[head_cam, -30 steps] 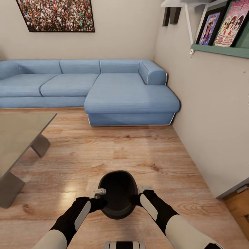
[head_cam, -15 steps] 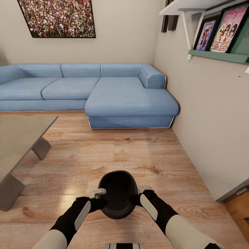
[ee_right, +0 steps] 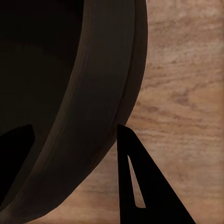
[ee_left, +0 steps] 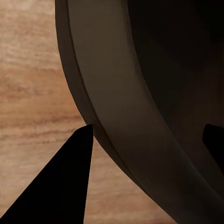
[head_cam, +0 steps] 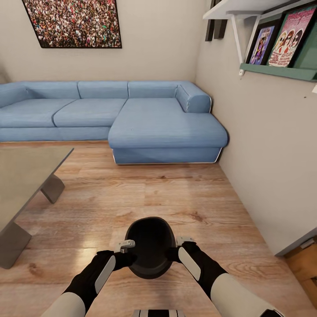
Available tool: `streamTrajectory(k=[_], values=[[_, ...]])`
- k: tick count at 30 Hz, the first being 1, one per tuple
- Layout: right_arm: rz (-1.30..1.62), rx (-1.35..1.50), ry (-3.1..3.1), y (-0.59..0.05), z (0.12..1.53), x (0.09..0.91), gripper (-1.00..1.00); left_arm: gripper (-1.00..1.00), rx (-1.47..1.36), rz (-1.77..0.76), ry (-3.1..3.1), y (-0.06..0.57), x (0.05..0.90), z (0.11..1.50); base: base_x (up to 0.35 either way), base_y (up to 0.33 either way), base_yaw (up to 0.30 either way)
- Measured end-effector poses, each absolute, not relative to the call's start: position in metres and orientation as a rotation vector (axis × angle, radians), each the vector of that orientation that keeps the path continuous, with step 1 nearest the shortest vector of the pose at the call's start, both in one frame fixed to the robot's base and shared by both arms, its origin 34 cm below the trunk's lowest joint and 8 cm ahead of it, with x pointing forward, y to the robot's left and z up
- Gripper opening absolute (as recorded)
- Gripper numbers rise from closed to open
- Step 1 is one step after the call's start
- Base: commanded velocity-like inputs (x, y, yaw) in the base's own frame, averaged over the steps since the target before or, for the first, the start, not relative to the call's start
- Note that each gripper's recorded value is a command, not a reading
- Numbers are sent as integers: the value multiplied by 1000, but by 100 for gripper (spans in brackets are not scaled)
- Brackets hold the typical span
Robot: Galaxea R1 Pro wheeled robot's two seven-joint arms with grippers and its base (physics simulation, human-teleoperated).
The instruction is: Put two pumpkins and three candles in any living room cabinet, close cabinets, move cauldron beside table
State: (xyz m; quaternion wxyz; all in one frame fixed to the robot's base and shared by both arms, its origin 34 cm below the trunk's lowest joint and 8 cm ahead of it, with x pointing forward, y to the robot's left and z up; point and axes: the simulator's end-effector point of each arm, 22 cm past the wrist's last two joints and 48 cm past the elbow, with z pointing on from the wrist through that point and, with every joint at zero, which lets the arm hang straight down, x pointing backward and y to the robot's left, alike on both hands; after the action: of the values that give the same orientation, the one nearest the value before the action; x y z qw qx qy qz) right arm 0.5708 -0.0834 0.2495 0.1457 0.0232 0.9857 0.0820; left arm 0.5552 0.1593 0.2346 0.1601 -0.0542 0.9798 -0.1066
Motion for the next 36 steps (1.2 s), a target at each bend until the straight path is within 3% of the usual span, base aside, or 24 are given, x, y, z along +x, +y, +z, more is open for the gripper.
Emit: streamTrajectory(k=[21, 36], values=[[235, 64, 2837, -83, 250, 572, -100, -100, -157, -305, 2797, 159, 556, 235, 0, 0, 264], [234, 59, 2803, -84, 267, 580, -100, -100, -152, -306, 2764, 159, 564, 251, 0, 0, 21]])
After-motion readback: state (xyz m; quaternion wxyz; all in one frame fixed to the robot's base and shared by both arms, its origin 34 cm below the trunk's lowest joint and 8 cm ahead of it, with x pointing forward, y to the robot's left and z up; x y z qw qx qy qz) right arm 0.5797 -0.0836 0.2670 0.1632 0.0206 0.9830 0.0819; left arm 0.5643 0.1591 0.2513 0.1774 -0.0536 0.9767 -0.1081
